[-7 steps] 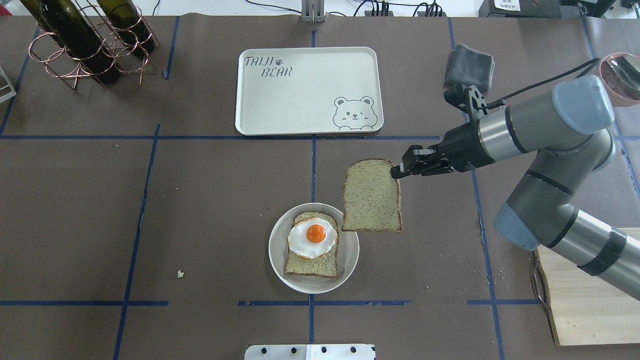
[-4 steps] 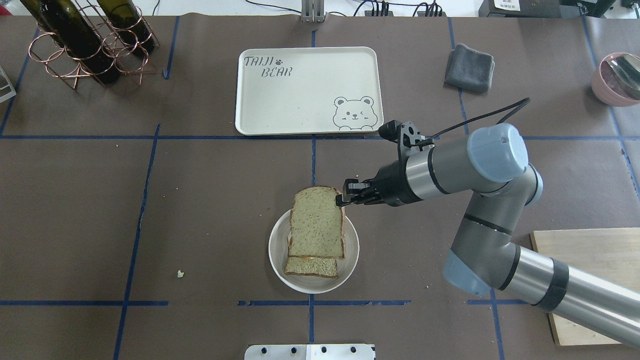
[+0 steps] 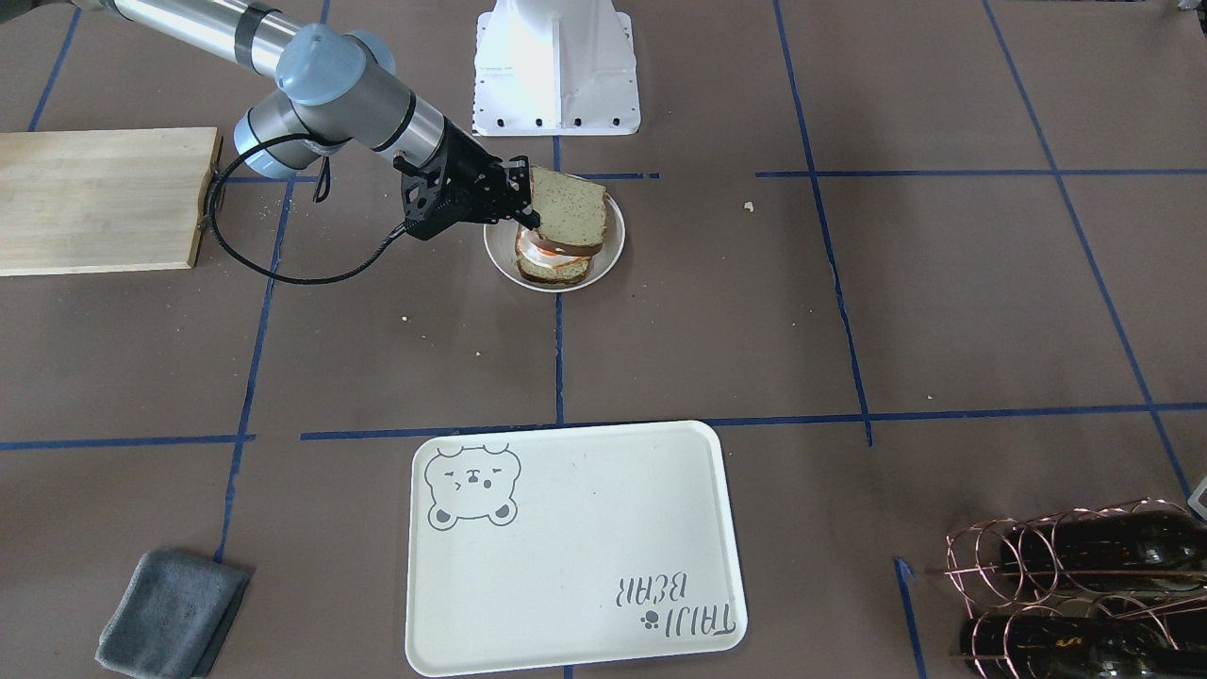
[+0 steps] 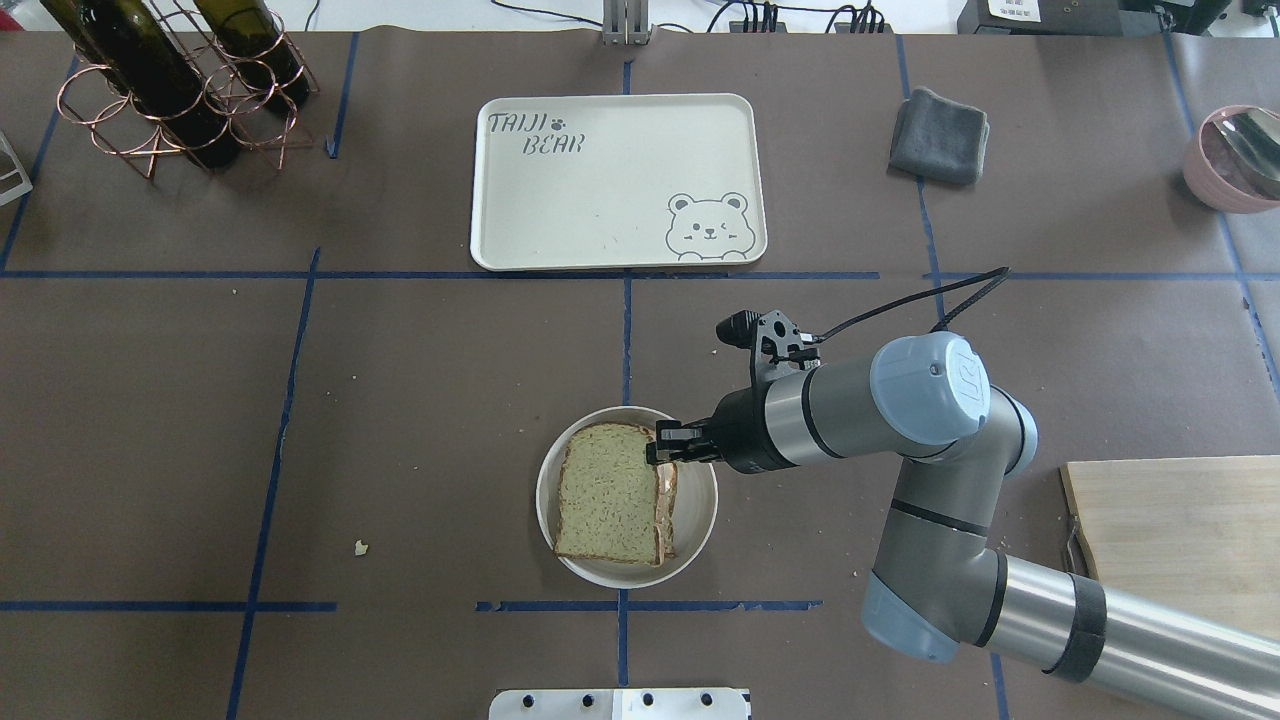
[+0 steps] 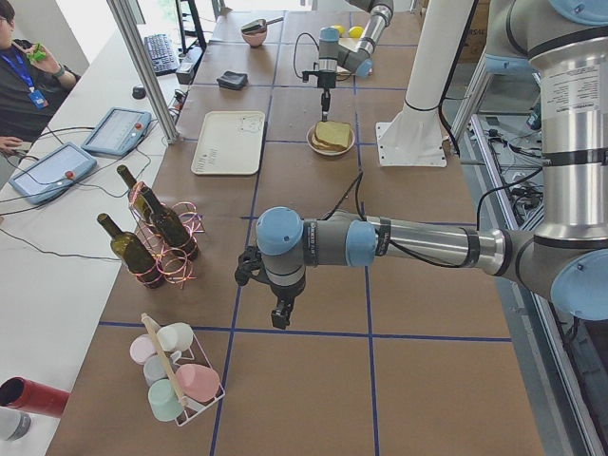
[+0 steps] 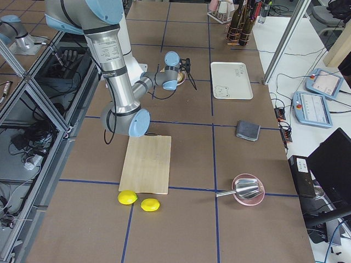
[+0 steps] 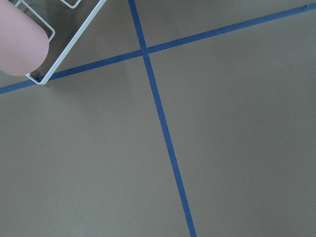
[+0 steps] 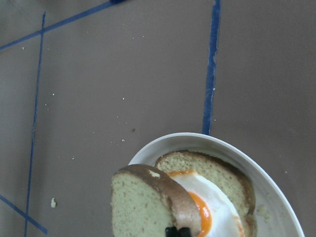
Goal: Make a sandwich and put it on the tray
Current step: 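Lower the bread onto the egg toast and open the right gripper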
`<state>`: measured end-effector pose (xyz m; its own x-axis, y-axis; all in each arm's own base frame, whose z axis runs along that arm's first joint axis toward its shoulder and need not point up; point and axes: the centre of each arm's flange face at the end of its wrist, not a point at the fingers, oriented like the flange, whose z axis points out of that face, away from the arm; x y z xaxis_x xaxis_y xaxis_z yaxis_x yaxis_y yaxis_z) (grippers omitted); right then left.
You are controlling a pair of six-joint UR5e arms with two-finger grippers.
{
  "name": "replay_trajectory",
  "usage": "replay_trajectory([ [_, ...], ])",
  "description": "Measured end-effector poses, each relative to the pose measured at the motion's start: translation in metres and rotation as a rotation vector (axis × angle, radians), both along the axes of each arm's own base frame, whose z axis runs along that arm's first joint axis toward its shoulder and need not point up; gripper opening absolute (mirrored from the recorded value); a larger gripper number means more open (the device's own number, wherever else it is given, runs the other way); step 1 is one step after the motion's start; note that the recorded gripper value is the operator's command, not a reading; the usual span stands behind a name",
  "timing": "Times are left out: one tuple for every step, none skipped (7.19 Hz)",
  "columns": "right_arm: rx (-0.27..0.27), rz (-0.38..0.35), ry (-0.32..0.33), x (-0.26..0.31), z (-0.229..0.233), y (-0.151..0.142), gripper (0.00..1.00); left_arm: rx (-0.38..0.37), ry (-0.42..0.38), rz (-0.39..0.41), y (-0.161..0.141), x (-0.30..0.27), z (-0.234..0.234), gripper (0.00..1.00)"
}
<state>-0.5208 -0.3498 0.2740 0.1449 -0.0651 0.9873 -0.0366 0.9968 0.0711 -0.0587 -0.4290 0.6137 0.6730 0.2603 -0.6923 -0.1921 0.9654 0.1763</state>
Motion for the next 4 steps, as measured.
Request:
replay_trajectory([
  [-0.002, 0.0, 0.008, 0.001, 0.005, 0.0, 0.0, -0.004, 0.013, 0.0, 0.0, 0.001, 0.001, 1.0],
  [-0.002, 0.0, 0.014, 0.003, 0.009, -0.002, 0.0, -0.006, 0.021, 0.001, 0.0, 0.002, 0.001, 1.0],
  [-0.003, 0.003, 0.019, 0.005, 0.013, -0.003, 0.21, -0.007, 0.024, 0.001, 0.0, 0.002, 0.001, 1.0],
  [-0.003, 0.007, 0.024, 0.007, 0.016, -0.006, 0.99, -0.007, 0.025, 0.002, 0.001, 0.003, 0.001, 1.0],
])
